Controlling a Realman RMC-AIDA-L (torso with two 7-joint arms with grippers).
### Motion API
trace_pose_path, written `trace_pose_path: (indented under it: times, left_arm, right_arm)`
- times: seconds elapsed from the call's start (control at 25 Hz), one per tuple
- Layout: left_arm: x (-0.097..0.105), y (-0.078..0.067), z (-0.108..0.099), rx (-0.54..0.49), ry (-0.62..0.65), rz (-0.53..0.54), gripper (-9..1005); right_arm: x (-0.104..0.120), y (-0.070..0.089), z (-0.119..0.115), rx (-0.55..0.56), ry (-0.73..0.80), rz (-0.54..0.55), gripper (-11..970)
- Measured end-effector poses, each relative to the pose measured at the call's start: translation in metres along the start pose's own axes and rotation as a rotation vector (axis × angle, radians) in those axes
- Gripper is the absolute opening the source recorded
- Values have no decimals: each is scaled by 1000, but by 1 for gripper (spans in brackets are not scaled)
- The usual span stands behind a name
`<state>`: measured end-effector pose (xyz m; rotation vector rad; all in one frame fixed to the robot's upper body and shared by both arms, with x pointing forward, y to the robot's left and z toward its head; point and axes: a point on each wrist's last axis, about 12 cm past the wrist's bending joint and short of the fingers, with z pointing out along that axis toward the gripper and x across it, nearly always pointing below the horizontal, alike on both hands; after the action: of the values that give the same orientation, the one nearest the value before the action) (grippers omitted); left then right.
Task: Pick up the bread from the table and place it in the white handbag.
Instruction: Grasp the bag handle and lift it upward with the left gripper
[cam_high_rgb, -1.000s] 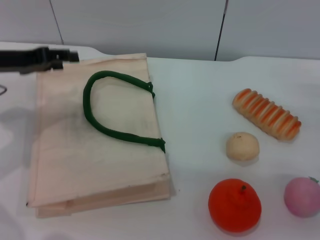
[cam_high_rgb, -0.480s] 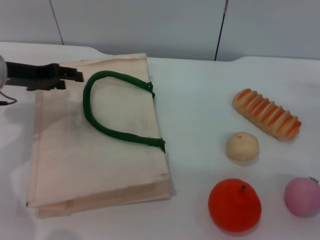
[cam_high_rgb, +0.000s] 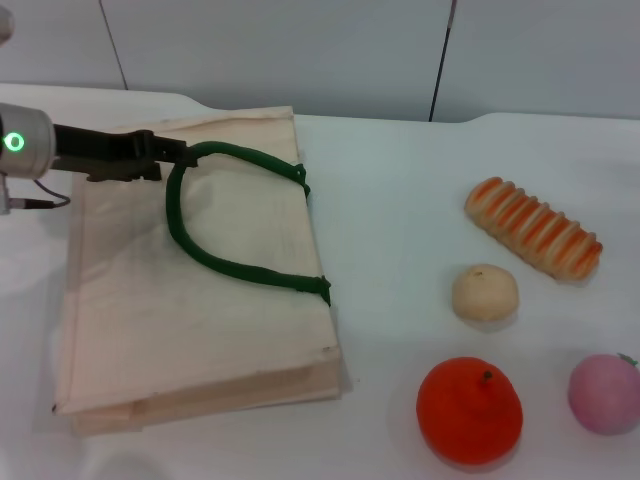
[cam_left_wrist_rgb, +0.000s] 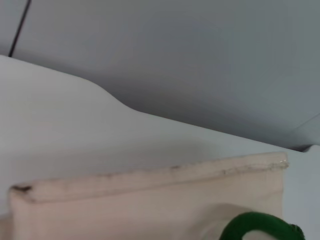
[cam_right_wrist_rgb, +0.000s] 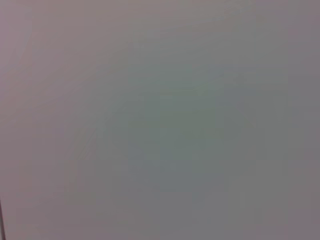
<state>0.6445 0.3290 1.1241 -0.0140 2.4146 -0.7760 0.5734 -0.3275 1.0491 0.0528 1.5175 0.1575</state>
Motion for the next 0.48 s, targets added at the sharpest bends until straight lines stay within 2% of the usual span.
trace_pose_path:
  times: [0.48]
  left_arm:
    - [4, -8, 20, -21, 8, 4, 677]
  right_arm:
    - [-1, 3, 2, -6, -2, 4, 893]
